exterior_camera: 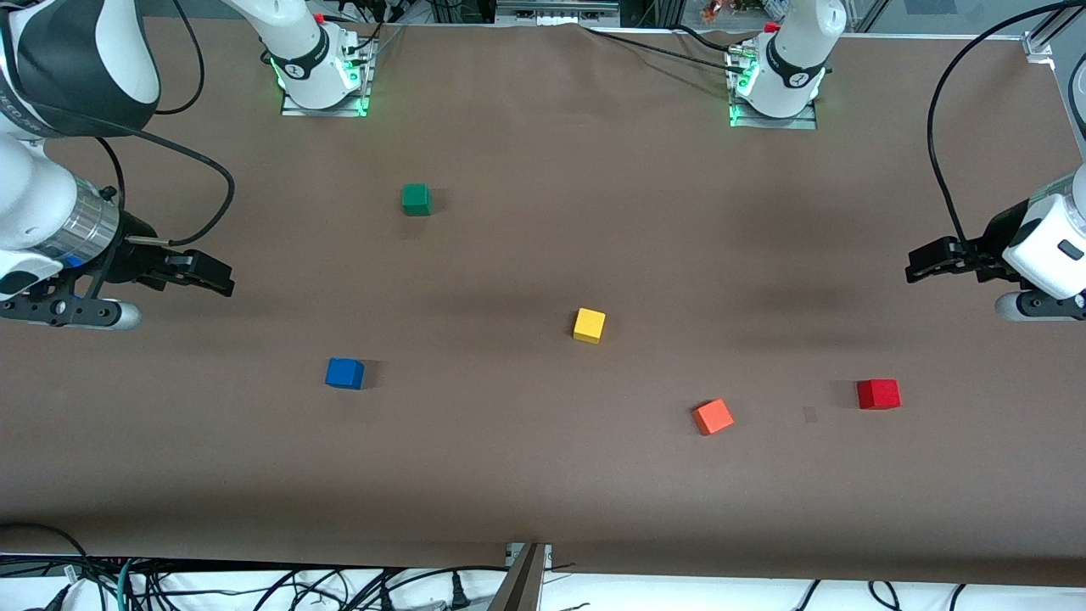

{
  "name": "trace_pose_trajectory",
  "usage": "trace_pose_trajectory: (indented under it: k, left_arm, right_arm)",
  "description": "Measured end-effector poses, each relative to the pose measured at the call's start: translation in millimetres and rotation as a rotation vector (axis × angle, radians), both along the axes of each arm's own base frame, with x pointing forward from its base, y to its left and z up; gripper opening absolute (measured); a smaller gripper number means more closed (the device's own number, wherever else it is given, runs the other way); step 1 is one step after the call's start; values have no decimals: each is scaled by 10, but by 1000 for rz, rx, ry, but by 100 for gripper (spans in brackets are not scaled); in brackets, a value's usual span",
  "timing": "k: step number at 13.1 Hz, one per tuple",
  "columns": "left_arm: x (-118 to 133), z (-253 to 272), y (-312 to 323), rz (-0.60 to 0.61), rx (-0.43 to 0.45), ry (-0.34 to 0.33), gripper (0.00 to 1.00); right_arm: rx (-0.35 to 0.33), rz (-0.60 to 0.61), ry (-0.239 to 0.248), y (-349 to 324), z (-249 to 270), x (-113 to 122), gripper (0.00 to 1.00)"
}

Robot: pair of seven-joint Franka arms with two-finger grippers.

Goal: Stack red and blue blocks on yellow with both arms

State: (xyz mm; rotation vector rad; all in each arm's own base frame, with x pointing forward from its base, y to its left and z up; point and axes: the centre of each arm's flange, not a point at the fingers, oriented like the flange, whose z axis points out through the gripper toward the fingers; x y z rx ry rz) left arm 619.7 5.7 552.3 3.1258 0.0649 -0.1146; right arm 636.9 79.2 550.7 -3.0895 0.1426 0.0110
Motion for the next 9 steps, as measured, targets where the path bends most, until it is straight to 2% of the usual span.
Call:
trace_pose_trajectory:
  k: [4,9]
  left_arm:
    - [21,22,-2,0,0,-7,100]
    - [41,10,-14,-2,0,-7,100]
  right_arm:
    - [8,-2,39,-7,-39,-40,100]
    - [8,-2,44,-7,-44,-45,100]
